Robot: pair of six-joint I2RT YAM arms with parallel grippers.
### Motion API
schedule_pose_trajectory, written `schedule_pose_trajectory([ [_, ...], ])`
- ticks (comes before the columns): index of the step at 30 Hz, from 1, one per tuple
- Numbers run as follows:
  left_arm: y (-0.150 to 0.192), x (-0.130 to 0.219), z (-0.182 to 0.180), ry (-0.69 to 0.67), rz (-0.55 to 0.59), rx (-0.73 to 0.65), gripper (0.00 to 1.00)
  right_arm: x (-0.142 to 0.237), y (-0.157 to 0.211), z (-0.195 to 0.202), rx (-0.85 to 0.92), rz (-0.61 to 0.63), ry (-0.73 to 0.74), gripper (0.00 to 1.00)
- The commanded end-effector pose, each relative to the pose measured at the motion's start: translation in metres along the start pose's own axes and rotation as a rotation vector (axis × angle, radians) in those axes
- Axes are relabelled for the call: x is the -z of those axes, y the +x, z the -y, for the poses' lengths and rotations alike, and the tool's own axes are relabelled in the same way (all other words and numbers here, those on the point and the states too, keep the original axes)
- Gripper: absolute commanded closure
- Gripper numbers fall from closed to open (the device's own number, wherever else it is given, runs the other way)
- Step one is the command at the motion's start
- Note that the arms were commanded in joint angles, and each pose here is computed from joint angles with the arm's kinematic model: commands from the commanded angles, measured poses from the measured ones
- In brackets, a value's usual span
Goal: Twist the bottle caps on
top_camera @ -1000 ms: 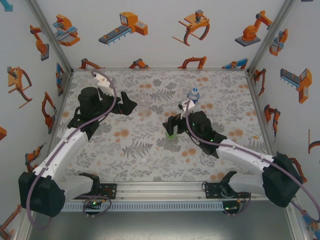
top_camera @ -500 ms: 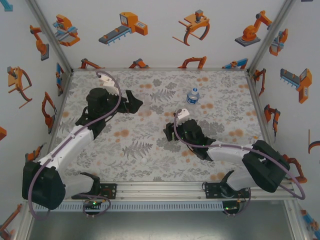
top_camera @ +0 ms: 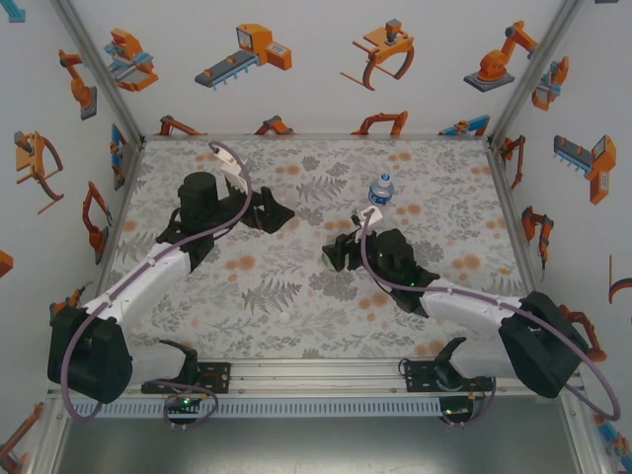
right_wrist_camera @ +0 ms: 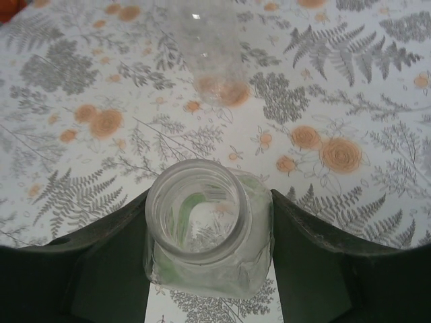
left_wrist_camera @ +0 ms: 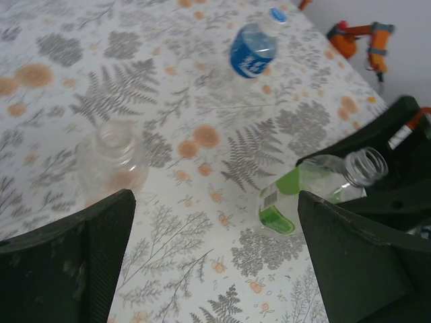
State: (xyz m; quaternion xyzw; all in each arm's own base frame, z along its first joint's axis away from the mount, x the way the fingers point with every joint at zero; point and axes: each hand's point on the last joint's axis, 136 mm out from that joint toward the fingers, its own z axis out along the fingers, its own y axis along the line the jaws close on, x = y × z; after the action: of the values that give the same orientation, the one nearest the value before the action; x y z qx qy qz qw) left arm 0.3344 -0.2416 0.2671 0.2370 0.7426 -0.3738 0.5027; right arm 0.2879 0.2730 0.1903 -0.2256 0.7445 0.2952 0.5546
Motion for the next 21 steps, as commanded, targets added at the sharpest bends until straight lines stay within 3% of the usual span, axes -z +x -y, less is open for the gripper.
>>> schedule_pose_trajectory([
  [1, -0.012, 0.007, 0.049, 0.262, 0.069, -0.148, 0.01, 0.009, -0.042, -0.032, 0.046, 0.049, -0.192, 0.59],
  [6, -0.005, 0.023, 0.088, 0.484, 0.109, -0.245, 0.01, 0.024, -0.069, -0.06, 0.133, 0.038, -0.329, 0.59],
  [13, 0.012, 0.035, 0.111, 0.559, 0.038, -0.346, 0.03, 0.041, -0.109, -0.074, 0.143, 0.111, -0.373, 0.59],
  [21, 0.019, 0.041, 0.143, 0.658, 0.005, -0.39, 0.03, 0.062, -0.142, -0.109, 0.091, 0.225, -0.589, 0.6],
])
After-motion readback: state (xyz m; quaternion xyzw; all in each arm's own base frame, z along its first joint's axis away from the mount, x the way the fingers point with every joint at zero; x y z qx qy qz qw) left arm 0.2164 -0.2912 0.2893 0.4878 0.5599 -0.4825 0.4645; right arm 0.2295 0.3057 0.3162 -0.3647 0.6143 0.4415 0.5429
